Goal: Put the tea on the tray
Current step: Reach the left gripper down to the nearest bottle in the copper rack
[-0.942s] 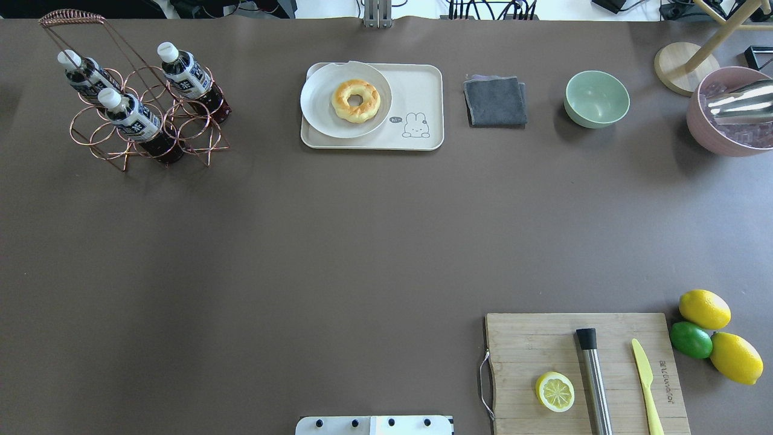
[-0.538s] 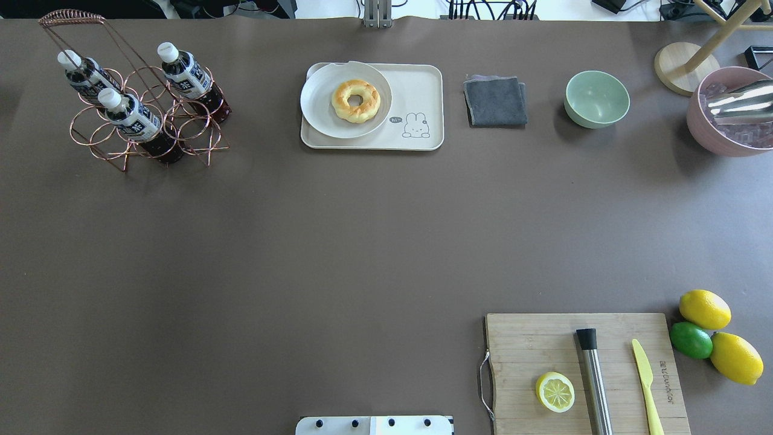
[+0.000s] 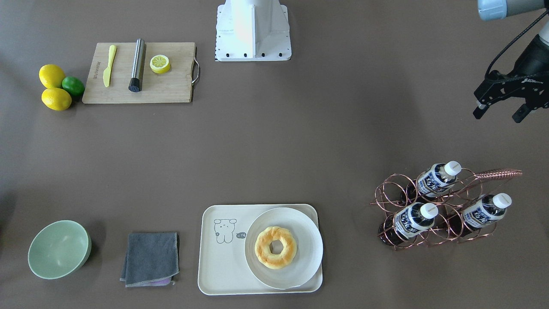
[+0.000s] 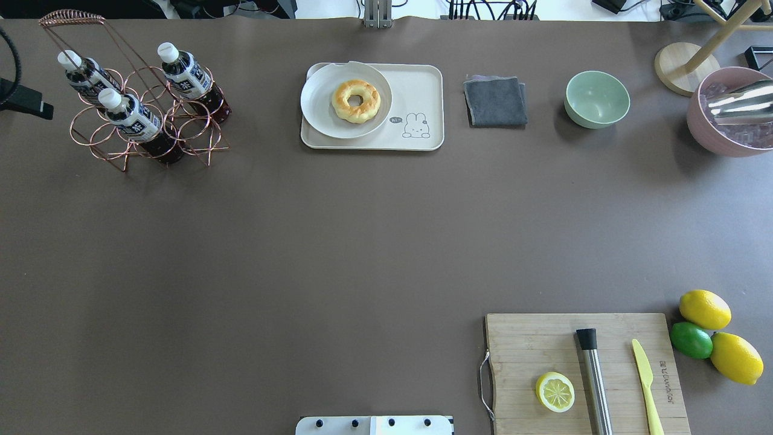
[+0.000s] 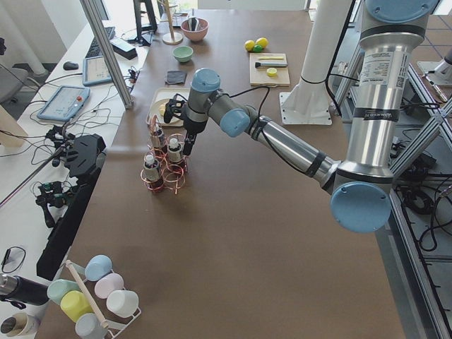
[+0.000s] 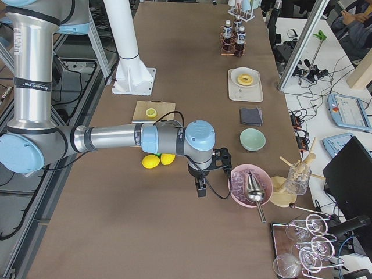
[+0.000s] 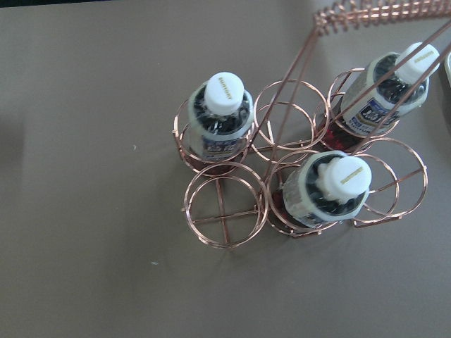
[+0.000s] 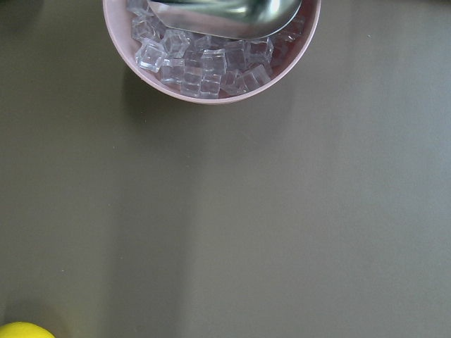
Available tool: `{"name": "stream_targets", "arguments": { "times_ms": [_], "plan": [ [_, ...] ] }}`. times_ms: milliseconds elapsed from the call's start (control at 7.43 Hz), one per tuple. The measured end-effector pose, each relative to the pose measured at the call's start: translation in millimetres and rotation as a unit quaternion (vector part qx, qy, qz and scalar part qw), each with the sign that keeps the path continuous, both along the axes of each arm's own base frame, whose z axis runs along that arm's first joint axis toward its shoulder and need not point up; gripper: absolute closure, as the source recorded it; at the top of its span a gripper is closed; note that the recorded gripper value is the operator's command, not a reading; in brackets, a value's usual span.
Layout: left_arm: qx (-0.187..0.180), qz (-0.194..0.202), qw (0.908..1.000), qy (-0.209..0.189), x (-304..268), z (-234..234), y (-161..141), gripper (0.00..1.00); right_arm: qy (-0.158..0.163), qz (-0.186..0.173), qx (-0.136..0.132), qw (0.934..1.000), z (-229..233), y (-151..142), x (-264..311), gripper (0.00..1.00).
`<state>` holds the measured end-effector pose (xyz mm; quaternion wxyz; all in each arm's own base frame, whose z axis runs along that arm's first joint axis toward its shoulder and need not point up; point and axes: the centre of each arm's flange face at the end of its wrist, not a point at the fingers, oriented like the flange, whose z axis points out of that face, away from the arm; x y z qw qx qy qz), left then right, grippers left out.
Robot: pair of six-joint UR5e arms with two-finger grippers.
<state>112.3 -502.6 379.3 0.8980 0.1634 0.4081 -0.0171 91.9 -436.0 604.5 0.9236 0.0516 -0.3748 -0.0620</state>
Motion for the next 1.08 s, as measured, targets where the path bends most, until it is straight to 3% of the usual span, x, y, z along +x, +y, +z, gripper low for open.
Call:
{"name": "stream_targets", "arguments": {
  "times_ms": [538,1076],
  "plan": [
    [-0.011,-0.003,0.9999,0.000,56.9,-18.8,-64.9,0.04,0.000,-0.001,0.033,0.9994,11.6,11.8,-1.3,0.00],
    [-0.019,-0.010,0.9998,-0.005,94.2,-15.6,-71.0,0.12,0.000,0.002,0.036,0.9994,15.6,16.6,-1.8,0.00]
  ]
}}
